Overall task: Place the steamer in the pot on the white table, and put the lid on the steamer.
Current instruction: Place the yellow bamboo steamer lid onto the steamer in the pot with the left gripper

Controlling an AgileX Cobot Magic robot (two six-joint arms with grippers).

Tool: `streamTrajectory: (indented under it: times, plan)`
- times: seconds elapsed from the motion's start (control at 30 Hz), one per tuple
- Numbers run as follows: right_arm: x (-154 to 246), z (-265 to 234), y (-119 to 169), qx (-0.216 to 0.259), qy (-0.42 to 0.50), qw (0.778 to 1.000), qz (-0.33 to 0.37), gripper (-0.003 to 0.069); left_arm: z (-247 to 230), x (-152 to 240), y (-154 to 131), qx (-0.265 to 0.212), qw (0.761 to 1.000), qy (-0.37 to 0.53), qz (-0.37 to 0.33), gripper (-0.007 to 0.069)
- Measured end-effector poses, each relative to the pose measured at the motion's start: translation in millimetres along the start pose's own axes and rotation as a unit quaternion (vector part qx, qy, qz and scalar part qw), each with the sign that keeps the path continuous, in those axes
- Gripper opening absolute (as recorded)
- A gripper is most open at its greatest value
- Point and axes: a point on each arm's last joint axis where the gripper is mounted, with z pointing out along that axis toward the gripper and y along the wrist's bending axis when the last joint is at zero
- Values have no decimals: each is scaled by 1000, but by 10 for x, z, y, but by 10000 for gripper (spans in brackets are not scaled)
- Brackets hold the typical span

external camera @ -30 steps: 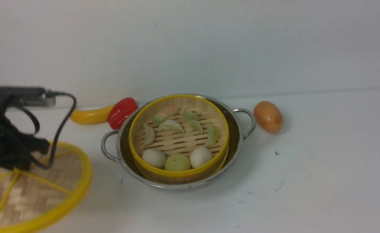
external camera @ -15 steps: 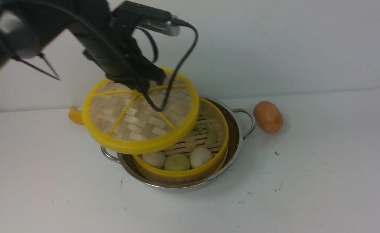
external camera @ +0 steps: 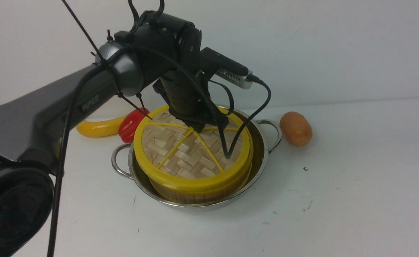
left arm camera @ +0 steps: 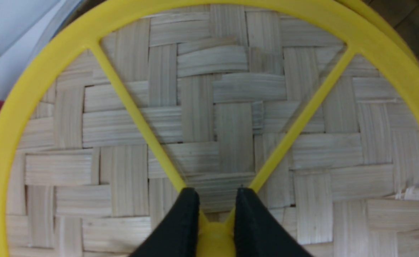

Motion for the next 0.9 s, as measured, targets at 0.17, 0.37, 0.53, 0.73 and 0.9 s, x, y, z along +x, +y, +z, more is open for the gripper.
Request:
streamTrajectory:
  times: [0.17,0.37,0.53,0.73,0.9]
  plan:
    - [2,-6,0,0,-1,1000,0,472,24,-38,1,-2,1000,-20,-1,115]
    - [2,-6,0,0,-1,1000,0,472,29,-46,1,-2,1000,-24,-1,115]
    - [1,-6,0,0,-1,1000,0,472,29,-42,1,-4,1000,-22,1,115]
    - [1,-6,0,0,-1,1000,0,472,-55,-63,21,-14,999,-36,1,115]
    - [1,-6,0,0,-1,1000,0,472,-112,-80,33,-18,999,-47,-1,115]
